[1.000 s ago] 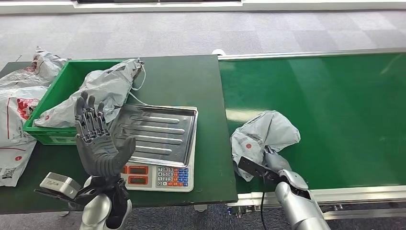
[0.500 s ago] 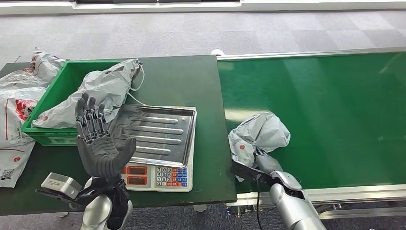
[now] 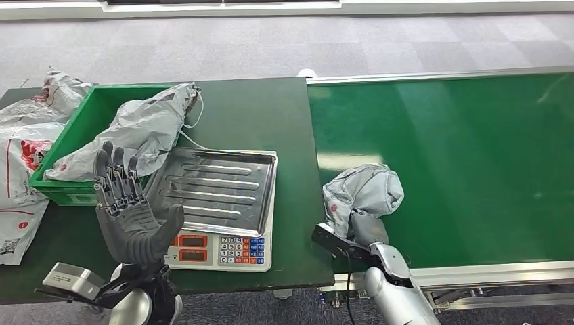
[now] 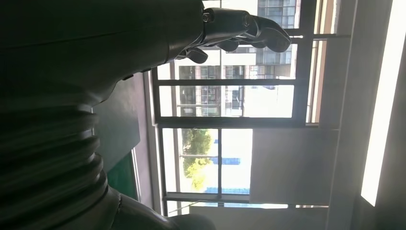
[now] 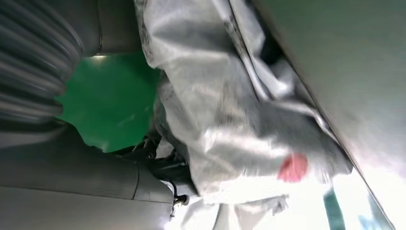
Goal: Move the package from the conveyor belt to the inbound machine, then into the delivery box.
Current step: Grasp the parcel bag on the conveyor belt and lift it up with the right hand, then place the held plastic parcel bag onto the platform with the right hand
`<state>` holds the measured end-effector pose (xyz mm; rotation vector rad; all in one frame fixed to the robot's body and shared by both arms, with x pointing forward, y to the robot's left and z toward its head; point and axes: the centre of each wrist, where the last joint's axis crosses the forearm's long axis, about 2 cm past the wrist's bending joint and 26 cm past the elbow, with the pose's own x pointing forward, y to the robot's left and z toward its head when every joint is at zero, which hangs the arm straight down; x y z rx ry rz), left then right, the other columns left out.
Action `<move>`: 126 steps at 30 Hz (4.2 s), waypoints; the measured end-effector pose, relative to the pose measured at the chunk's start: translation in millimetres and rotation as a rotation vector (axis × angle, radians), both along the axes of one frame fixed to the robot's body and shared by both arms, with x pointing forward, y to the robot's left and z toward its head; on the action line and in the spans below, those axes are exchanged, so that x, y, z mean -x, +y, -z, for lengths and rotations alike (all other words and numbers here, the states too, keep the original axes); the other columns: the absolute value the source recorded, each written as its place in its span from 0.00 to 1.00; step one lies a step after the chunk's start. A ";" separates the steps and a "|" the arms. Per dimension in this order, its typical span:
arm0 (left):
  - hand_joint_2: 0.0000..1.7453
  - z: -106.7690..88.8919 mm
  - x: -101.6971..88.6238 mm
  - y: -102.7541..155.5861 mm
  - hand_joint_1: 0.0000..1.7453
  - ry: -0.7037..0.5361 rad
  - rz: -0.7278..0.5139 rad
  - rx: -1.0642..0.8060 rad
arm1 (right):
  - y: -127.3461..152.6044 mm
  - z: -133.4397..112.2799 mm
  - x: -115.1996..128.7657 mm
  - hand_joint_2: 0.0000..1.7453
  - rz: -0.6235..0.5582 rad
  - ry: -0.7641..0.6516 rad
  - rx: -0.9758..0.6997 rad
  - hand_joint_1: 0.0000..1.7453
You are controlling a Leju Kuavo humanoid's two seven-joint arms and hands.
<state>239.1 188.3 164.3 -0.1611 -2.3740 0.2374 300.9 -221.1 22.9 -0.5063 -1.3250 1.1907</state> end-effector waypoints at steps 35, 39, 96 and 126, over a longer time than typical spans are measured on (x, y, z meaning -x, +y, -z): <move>1.00 -2.7 -0.7 -19.3 0.00 0.005 0.047 0.039 | -26.0 -178.8 7.0 1.00 0.400 -1.342 -0.372 1.00; 1.00 -6.3 -8.4 -23.6 0.00 -0.005 0.058 0.041 | -3.9 -191.2 -17.8 1.00 0.364 -1.315 -0.467 1.00; 1.00 -41.3 -25.5 13.3 0.00 -0.091 -0.174 0.212 | 151.2 -170.3 -93.3 0.00 -0.773 -0.176 -0.609 0.00; 1.00 -35.6 -17.4 21.4 0.00 -0.074 -0.222 0.196 | 137.7 -190.3 -89.0 0.00 -0.490 -0.608 -0.732 0.00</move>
